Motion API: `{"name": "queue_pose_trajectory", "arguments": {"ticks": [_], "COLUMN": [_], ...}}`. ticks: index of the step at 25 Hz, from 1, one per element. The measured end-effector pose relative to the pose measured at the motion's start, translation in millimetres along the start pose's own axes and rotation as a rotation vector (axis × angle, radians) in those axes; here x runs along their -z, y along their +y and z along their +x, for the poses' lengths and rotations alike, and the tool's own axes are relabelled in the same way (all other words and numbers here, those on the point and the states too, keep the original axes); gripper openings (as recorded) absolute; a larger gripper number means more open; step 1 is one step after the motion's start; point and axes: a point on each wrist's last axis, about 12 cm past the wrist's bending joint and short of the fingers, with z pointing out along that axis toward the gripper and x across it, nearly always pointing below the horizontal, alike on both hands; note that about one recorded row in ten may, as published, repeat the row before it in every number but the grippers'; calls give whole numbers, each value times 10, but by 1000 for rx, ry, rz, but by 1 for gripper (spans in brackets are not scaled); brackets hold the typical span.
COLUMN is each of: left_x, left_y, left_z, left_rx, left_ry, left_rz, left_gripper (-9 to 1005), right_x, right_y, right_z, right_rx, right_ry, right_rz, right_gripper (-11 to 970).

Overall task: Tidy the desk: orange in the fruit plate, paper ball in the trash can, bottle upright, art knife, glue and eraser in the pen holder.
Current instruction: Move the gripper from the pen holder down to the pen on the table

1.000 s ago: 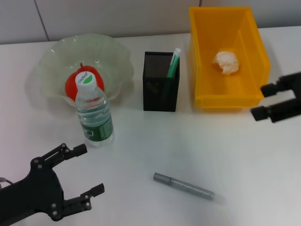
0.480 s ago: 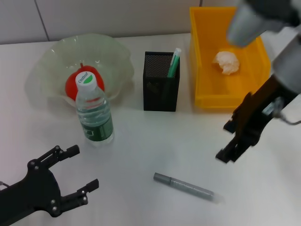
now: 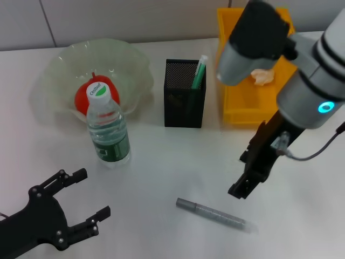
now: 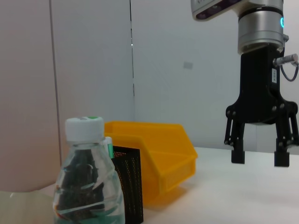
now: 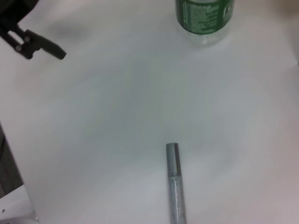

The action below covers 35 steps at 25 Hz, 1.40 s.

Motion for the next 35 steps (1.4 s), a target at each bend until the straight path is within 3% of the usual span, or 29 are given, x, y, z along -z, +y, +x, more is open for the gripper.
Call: {"name": "queue_pose_trajectory", "arguments": {"ticks": [6, 14, 35], "left_x": [-34, -48, -56], "left_y": [-5, -13, -13], "left_z": [3, 8, 2], "left_rx": [-3, -5, -6], "left_ry": [-1, 6, 2], "left_rz": [3, 15, 20], "left_gripper": [856, 856, 856], "right_x": [-278, -586, -811], "right_y": [84, 224, 373], "right_z": [-31, -74, -109], "right_rx": [-29, 29, 79], "right_ry": [37, 98, 141], "right_rz": [18, 37, 90], "right_gripper": [783, 782, 760]}}
